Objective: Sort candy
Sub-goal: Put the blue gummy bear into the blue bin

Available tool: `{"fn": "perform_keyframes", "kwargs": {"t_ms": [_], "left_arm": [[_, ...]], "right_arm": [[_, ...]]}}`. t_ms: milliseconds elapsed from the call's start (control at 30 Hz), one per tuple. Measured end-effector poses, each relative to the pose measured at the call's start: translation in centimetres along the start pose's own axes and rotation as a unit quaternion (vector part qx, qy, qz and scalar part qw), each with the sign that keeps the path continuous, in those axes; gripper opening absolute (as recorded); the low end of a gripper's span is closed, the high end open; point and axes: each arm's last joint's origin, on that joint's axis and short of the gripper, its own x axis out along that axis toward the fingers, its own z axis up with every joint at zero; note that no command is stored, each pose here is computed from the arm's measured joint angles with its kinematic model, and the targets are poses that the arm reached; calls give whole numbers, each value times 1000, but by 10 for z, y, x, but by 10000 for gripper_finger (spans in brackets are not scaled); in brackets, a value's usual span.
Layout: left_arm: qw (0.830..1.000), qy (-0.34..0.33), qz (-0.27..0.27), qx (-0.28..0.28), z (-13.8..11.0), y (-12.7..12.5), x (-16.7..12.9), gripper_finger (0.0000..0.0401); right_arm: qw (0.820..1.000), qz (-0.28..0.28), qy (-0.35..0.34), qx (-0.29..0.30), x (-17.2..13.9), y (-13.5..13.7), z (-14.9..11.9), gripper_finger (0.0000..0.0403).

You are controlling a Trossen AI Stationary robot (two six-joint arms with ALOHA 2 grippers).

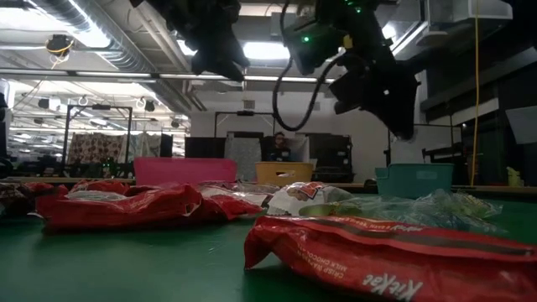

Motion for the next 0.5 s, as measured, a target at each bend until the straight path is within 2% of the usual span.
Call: {"fn": "perform_keyframes", "kwargs": {"t_ms": [300, 500], "left_arm": [[1000, 6, -22, 20, -4, -17, -1, 208], [999, 10, -40, 35, -8, -31, -2, 208]], "right_arm": [[997, 22, -17, 69, 4, -25, -45, 40], [993, 29, -29, 109, 6, -42, -58, 40]]}}
